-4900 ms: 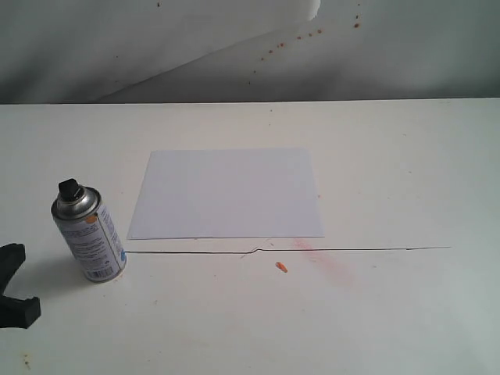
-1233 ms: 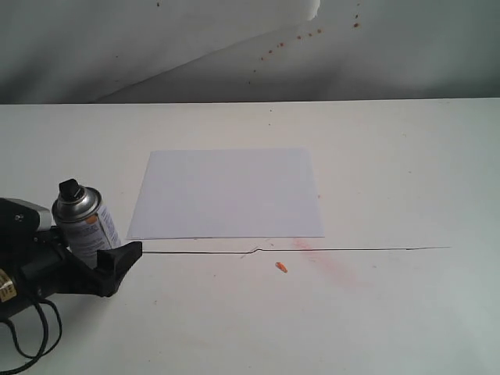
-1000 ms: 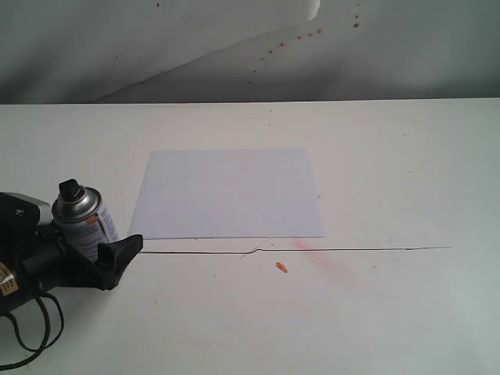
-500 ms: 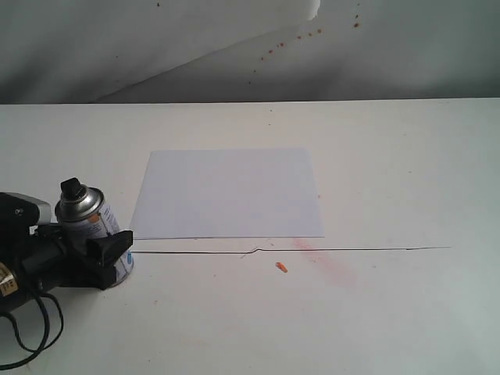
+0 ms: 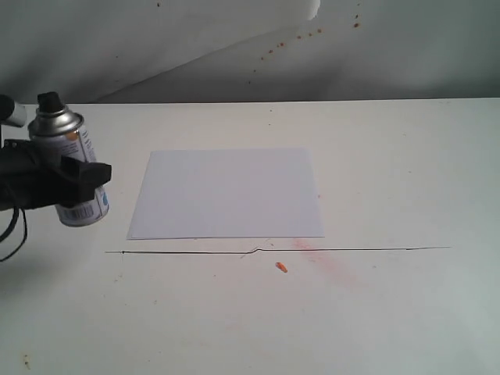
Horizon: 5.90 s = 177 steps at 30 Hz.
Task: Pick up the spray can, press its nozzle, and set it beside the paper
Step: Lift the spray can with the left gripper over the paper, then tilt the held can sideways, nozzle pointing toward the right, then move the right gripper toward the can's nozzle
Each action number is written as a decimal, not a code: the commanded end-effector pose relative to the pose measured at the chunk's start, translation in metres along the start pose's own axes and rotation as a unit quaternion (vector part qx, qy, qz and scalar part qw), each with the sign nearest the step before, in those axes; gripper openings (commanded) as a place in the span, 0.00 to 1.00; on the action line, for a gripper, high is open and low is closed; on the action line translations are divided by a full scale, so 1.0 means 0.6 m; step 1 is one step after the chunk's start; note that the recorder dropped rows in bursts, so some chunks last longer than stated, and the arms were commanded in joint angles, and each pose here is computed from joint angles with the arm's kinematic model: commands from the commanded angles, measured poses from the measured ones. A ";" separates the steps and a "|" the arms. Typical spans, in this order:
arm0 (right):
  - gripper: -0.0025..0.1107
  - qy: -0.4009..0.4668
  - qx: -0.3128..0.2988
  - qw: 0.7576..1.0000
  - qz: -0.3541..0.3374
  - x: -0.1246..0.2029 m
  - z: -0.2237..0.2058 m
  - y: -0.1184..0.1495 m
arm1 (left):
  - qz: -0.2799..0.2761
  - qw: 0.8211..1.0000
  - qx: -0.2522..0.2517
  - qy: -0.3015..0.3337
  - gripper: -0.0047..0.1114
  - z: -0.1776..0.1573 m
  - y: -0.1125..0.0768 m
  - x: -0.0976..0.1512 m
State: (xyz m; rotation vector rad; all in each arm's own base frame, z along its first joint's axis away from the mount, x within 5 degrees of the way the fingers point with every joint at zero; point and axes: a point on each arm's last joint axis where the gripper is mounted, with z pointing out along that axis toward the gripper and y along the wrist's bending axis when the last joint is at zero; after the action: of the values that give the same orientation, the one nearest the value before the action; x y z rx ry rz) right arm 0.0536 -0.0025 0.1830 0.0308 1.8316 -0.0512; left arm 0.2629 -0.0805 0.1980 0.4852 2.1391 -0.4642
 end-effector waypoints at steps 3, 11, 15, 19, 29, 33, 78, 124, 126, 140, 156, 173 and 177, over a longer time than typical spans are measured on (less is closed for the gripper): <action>0.02 -0.003 0.006 1.000 -0.005 0.001 0.000 -0.001 | 0.067 0.997 0.024 0.010 0.04 0.001 -0.037 -0.076; 0.02 -0.003 0.006 1.000 -0.005 0.001 0.000 -0.001 | 0.101 0.992 0.062 -0.033 0.04 0.012 -0.080 -0.136; 0.02 -0.003 0.006 1.000 -0.005 0.001 0.000 -0.001 | 0.105 0.992 0.060 -0.032 0.04 0.021 -0.091 -0.136; 0.02 -0.003 0.006 1.000 -0.005 0.001 0.000 -0.001 | 0.067 0.996 0.052 -0.042 0.04 0.023 -0.091 -0.140; 0.02 -0.003 0.006 1.000 -0.005 0.001 0.000 -0.001 | 0.011 0.997 0.076 -0.024 0.04 0.053 -0.091 -0.124; 0.02 -0.003 0.006 1.000 -0.005 0.001 0.000 -0.001 | 0.033 0.994 0.104 -0.020 0.04 0.077 -0.091 -0.110; 0.02 -0.003 0.006 1.000 -0.005 0.001 0.000 -0.001 | 0.468 0.833 0.080 0.284 0.04 0.169 -0.146 -0.180; 0.02 -0.199 -0.012 0.965 0.170 -0.057 -0.012 -0.006 | 0.445 0.794 0.123 0.396 0.04 0.261 -0.112 -0.176; 0.02 -0.229 -0.005 0.958 0.171 -0.065 -0.016 -0.010 | 0.446 0.793 0.123 0.396 0.04 0.261 -0.112 -0.176; 0.02 -0.235 -0.040 0.950 0.200 -0.151 -0.052 -0.004 | 0.482 0.781 0.133 0.373 0.04 0.265 -0.113 -0.180; 0.02 0.195 -0.139 0.968 0.071 -0.311 0.238 0.033 | 0.482 0.781 0.133 0.373 0.04 0.265 -0.113 -0.180; 0.02 0.349 -0.342 0.823 0.291 -0.186 0.496 0.102 | 0.481 0.778 0.136 0.379 0.04 0.264 -0.114 -0.178; 0.02 0.345 -0.365 0.804 0.319 -0.178 0.517 0.110 | 0.481 0.782 0.135 0.372 0.04 0.268 -0.114 -0.178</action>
State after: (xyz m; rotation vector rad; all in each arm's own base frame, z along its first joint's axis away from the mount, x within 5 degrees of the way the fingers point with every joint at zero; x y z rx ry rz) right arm 0.3749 0.0468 0.2031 0.1542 2.3945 1.2295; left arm 0.3936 -0.2342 0.1986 2.0980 2.1681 0.0541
